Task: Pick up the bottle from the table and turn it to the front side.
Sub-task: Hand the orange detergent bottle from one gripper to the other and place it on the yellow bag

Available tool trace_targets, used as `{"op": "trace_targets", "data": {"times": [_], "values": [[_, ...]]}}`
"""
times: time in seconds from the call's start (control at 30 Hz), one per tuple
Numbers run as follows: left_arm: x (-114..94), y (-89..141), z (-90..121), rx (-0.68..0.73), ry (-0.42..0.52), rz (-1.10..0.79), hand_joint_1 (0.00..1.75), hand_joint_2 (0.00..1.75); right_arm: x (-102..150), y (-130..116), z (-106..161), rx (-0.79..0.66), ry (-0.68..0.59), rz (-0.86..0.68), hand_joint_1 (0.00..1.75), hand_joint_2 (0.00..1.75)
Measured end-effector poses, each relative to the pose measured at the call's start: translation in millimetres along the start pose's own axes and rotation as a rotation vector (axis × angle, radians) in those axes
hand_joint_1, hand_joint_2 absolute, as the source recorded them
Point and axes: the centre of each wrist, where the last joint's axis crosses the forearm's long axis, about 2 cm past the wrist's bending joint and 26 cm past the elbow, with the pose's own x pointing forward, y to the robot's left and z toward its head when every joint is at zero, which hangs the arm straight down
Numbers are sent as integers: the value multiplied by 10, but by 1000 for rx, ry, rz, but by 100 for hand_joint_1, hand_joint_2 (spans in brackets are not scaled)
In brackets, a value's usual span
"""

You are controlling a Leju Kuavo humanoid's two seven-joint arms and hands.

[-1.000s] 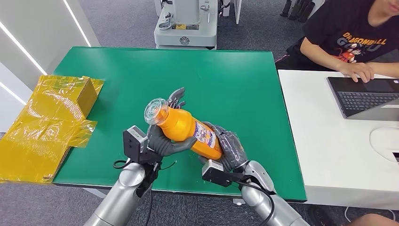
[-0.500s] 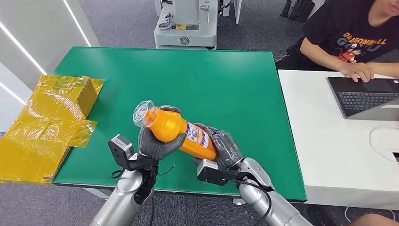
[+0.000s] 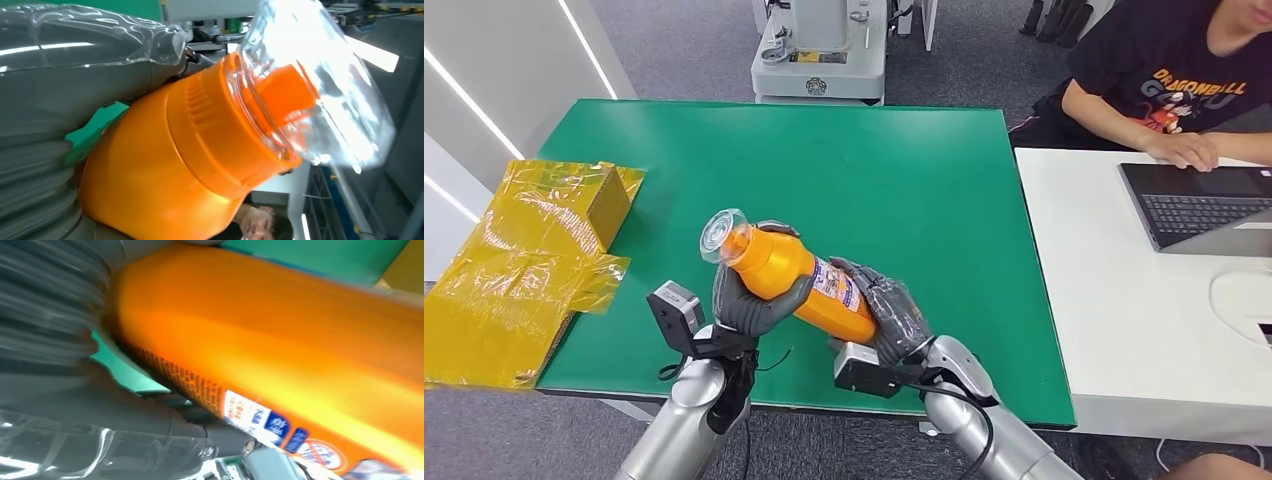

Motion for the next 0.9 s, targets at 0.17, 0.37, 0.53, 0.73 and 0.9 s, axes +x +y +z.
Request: {"op": "trace_targets", "data": {"times": [0.17,0.37,0.53,0.73,0.9], "values": [[11,32,-25,12,-8,-12,175,175,46,38,5,-105,-30,-24,0,175],[33,87,-71,32,-20,-43,175,175,184,13,-48,-240,-48,-81,0,175],[56,155,-118,60,-29,-70,175,175,296,14,-38,-319,-54,-141,0,175],[72,302,-113,115,-34,-153,175,175,423,95,49,-407,-66,-288,0,175],[68,525,-38,154,-36,-244,175,175,513,225,177,-489,-51,-435,0,175]]}}
